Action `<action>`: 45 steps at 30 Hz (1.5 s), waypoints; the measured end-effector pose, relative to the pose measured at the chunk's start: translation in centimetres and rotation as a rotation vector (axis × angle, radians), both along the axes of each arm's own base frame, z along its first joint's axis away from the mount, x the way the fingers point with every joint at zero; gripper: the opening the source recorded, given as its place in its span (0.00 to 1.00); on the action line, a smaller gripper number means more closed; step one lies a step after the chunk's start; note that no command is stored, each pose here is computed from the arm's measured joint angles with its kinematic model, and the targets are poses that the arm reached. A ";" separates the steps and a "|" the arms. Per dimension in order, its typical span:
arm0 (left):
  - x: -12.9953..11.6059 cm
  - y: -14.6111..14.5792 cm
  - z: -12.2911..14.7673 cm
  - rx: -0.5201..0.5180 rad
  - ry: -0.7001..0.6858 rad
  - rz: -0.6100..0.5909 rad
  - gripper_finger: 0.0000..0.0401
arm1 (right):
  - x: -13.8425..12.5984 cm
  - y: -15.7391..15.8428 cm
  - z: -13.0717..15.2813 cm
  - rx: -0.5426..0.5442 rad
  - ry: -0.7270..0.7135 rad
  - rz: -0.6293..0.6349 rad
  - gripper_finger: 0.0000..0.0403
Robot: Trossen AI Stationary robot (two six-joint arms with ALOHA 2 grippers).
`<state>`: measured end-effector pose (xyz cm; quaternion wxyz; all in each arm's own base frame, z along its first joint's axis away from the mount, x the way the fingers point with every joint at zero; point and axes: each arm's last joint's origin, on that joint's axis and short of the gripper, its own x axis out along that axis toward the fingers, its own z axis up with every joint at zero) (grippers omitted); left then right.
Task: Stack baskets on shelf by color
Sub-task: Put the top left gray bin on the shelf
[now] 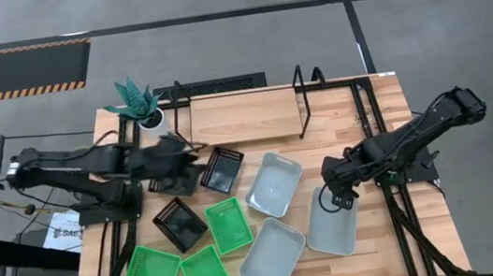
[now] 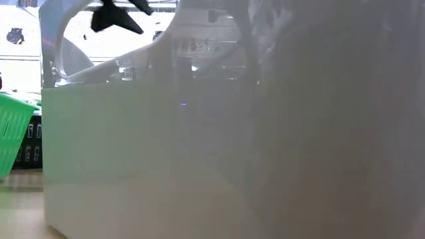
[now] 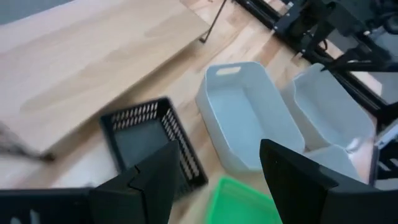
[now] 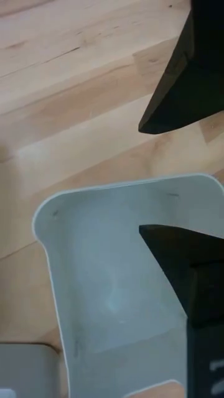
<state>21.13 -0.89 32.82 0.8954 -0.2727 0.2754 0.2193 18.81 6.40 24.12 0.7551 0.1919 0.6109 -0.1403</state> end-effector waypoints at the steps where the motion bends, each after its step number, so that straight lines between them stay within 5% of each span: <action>1: 1.0 0.5 -0.2 -0.001 -0.014 -0.020 0.53 | 0.0 0.0 0.0 0.005 0.002 0.001 0.68; 8: 7.4 4.0 -1.4 -0.012 -0.226 -0.229 0.53 | -0.3 0.7 0.1 0.022 0.002 0.033 0.68; 16: 12.6 6.5 -5.8 0.022 -0.288 -0.457 0.53 | -0.5 1.1 0.1 0.009 -0.005 0.033 0.68; 26: 17.5 7.2 -9.4 0.247 -0.138 -0.599 0.53 | -0.4 1.1 0.1 0.017 -0.015 0.000 0.68; 45: 24.2 8.2 -13.6 0.359 0.159 -0.752 0.53 | 0.4 1.4 0.4 0.059 -0.095 -0.035 0.68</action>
